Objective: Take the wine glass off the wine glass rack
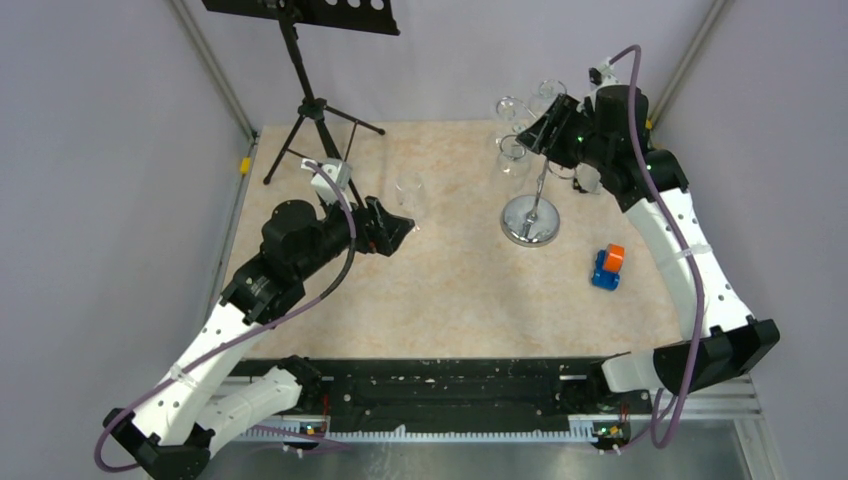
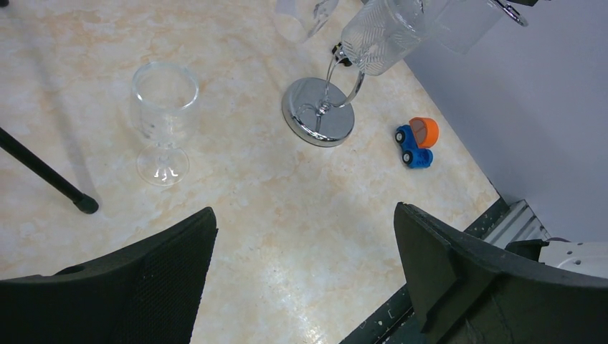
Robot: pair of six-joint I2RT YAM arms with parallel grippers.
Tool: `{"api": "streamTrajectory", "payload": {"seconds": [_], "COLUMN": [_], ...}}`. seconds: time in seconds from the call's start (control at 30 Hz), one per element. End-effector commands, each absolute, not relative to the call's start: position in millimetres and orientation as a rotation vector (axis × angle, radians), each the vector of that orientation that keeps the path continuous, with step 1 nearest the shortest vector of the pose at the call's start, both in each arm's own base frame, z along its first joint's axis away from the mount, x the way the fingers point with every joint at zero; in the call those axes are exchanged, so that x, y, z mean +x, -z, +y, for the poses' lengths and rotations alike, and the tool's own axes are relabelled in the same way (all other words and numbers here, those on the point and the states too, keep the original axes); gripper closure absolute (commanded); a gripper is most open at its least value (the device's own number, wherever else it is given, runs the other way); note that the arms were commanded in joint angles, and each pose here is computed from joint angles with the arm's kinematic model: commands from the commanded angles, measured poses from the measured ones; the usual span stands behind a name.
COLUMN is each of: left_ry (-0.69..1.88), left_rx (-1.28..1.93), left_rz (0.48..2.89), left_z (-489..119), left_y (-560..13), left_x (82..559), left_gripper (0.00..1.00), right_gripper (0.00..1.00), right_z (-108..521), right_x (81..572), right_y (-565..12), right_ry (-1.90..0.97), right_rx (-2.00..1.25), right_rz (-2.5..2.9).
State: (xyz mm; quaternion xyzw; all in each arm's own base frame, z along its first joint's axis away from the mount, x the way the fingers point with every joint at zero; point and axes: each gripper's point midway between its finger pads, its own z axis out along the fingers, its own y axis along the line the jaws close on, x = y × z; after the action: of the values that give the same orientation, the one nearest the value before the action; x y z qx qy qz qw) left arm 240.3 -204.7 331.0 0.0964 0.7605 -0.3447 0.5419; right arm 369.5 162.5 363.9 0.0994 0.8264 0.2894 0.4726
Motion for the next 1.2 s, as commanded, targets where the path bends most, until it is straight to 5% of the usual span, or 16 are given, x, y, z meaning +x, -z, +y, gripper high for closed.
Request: {"api": "streamTrajectory", "payload": {"seconds": [0.0, 0.73, 1.17], "left_ry": [0.841, 0.878, 0.867], "left_rx": [0.236, 0.228, 0.219], "left_rz": [1.709, 1.724, 1.732], "left_z": [-206, -212, -210], "left_y": [-363, -362, -358], "left_x": [243, 243, 244], "left_gripper": [0.03, 0.04, 0.04], "right_gripper": [0.52, 0.72, 0.93], "right_z": [170, 177, 178], "right_x": [373, 355, 353], "right_y": [-374, -386, -392], "right_ry": [-0.817, -1.031, -1.092], "right_rx": [0.190, 0.168, 0.231], "right_rz": [2.007, 1.953, 1.905]}}
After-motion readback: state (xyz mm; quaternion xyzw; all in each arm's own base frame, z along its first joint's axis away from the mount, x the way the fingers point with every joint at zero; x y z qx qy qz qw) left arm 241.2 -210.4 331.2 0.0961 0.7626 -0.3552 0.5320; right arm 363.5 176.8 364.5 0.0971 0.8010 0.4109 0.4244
